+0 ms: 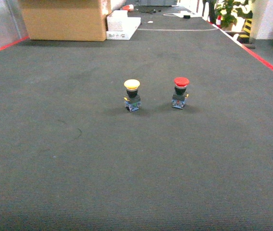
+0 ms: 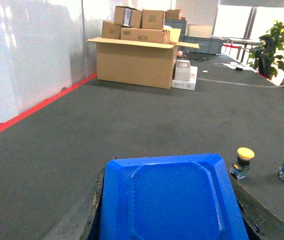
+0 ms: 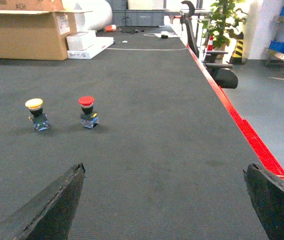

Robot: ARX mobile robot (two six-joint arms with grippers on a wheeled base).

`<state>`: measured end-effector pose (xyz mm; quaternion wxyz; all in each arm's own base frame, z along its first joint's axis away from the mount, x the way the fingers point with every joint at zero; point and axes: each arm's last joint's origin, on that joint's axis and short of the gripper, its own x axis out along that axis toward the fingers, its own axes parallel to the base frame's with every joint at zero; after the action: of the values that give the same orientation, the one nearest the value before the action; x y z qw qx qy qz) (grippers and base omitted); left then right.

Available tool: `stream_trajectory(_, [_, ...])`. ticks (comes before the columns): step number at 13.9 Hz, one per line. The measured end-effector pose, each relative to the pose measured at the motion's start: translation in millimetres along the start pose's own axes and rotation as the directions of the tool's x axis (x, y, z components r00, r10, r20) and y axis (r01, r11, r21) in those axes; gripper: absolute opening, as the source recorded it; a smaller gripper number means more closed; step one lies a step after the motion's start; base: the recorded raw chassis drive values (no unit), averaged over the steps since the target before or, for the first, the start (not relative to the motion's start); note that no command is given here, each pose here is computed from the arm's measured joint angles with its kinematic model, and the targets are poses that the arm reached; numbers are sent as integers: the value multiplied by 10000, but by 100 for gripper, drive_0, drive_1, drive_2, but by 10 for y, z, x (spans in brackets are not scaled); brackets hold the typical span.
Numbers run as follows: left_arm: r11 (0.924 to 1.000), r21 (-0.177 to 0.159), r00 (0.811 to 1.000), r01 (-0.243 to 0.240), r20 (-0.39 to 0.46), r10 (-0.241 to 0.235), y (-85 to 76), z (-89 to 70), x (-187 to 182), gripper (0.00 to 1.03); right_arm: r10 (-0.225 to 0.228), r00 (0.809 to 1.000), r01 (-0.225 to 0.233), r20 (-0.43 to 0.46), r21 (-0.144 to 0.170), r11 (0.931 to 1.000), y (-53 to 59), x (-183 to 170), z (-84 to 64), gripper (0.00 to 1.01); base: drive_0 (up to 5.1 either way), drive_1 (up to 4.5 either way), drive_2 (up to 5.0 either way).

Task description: Pick blue part to blue bin on bottom shelf

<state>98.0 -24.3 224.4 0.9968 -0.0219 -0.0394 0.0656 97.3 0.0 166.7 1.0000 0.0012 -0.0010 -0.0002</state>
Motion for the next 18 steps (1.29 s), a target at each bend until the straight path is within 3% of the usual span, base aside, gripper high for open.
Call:
stream_trajectory(3, [10000,-84,10000,-4,0,4,0,0,0,45,0,10000,0,-4,0,10000,0,0,0,98,0,0,0])
stream_trajectory(7, [10000,-98,10000,-20,-63,20,-2,-7,5,45,0,10000,0,-23,0,10000,0,0,-2,98,-8,-414,397])
stream_trajectory(18, [9999,-139,10000,-46,4,46,1,2,0,44,8,10000,-8,-4,0,10000,0,0,0,98,-121,-121,-121])
